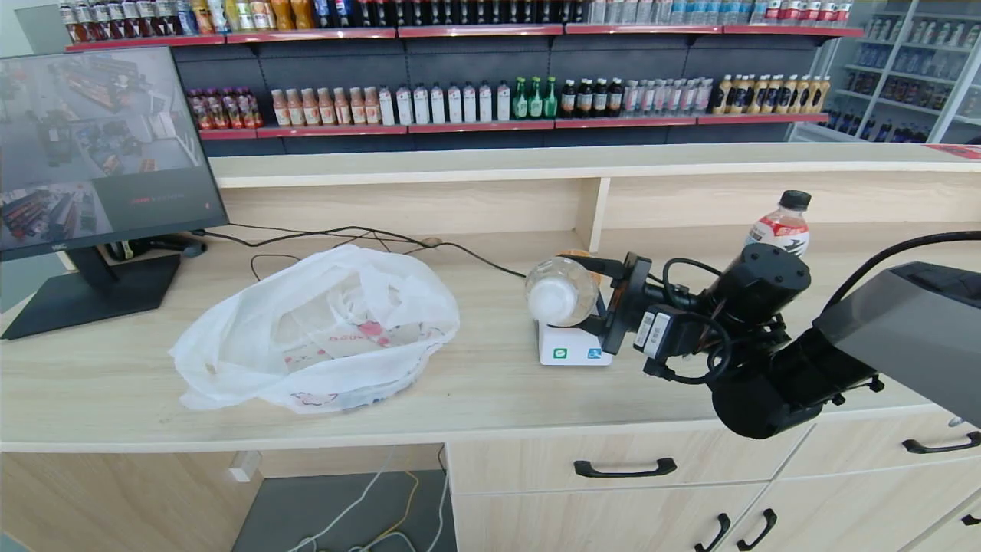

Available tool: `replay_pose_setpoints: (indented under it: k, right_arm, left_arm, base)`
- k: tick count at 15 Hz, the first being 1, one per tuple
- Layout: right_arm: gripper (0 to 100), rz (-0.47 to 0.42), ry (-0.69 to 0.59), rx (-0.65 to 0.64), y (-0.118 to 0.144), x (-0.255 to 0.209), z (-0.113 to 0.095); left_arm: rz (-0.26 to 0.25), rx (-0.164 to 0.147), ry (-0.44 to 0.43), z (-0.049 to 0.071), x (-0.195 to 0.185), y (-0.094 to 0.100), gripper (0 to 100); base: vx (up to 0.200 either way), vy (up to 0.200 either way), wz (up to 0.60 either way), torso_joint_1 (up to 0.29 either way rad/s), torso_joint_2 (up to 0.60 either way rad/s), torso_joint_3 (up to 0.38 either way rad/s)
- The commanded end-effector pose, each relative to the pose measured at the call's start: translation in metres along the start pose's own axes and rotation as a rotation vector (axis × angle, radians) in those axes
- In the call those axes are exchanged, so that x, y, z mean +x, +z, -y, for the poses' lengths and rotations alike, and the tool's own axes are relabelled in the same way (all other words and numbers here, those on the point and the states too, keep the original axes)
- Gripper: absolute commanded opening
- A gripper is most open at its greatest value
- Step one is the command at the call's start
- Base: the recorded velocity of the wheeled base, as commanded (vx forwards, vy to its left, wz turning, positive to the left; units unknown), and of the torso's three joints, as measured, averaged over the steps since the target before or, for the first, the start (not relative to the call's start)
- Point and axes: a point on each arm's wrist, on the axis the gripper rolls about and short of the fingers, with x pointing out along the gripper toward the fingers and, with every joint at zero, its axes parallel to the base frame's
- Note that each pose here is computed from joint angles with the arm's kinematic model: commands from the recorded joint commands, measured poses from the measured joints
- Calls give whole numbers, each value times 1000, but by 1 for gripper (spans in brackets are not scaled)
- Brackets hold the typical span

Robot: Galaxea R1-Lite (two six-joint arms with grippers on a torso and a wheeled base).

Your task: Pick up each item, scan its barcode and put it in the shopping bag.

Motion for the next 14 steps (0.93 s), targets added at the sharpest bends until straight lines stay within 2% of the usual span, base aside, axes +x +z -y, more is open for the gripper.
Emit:
replay_pose_setpoints:
  k: [1, 5, 14]
  right_arm:
    - [0, -10, -4, -2, -2, -4, 2]
    - [0, -15, 2, 17, -6, -3, -4]
    - [0, -13, -4, 27, -1, -2, 0]
  left_arm:
    - [0, -1, 0, 0, 0, 0, 100]
    - [0, -1, 0, 0, 0, 0, 100]
    - [0, 1, 2, 0, 0, 0, 100]
  base:
    - [0, 0, 0, 0, 0, 0]
    - [0, 0, 0, 0, 0, 0]
    - [0, 0, 0, 0, 0, 0]
